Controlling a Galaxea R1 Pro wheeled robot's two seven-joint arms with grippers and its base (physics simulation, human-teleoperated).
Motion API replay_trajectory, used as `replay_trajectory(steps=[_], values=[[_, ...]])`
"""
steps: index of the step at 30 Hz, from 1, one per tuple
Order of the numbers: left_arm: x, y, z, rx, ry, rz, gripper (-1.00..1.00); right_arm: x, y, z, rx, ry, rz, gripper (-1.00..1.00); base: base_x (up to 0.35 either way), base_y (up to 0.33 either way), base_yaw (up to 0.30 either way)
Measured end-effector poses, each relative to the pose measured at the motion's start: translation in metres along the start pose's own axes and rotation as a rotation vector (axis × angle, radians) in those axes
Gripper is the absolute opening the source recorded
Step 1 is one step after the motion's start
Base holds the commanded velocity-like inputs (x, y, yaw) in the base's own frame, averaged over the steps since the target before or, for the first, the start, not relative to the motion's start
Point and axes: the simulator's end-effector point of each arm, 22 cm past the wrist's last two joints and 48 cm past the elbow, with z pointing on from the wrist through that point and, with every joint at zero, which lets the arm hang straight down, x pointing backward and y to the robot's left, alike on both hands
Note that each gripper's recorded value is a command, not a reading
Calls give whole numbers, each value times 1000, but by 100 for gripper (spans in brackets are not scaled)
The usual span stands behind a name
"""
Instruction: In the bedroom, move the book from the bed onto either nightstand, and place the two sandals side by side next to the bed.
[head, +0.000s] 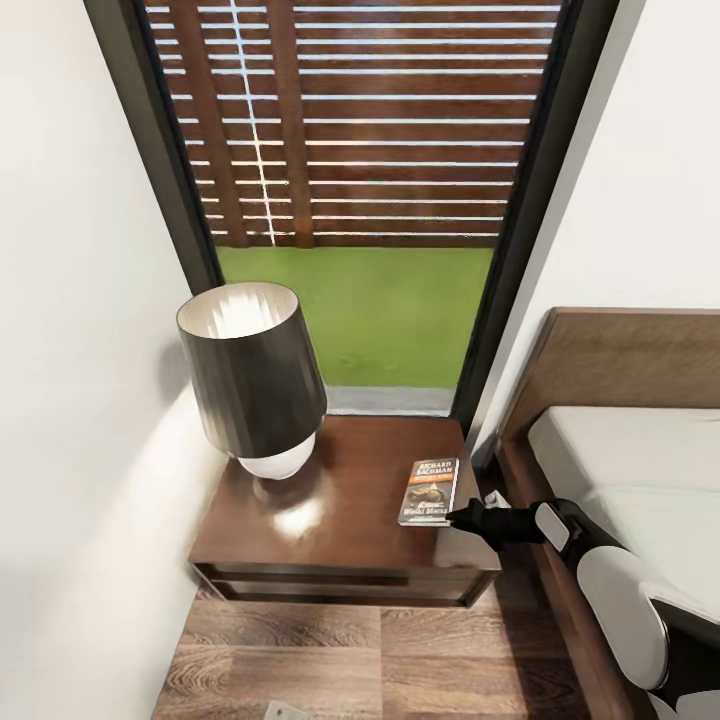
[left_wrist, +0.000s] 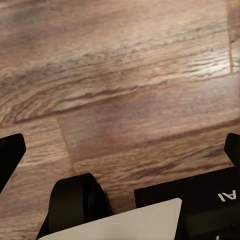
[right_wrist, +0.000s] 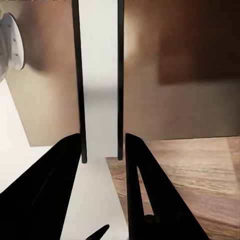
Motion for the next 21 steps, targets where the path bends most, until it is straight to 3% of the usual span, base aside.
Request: replay_trajectory(steps=[11, 21], values=[[0, 0, 0, 1, 0, 0, 100, 0, 0, 0, 2, 1, -1, -100, 0, 0, 0], [6, -1, 18, 0, -1, 0, 100, 4, -15, 12, 3, 1, -3, -100, 0, 0, 0]])
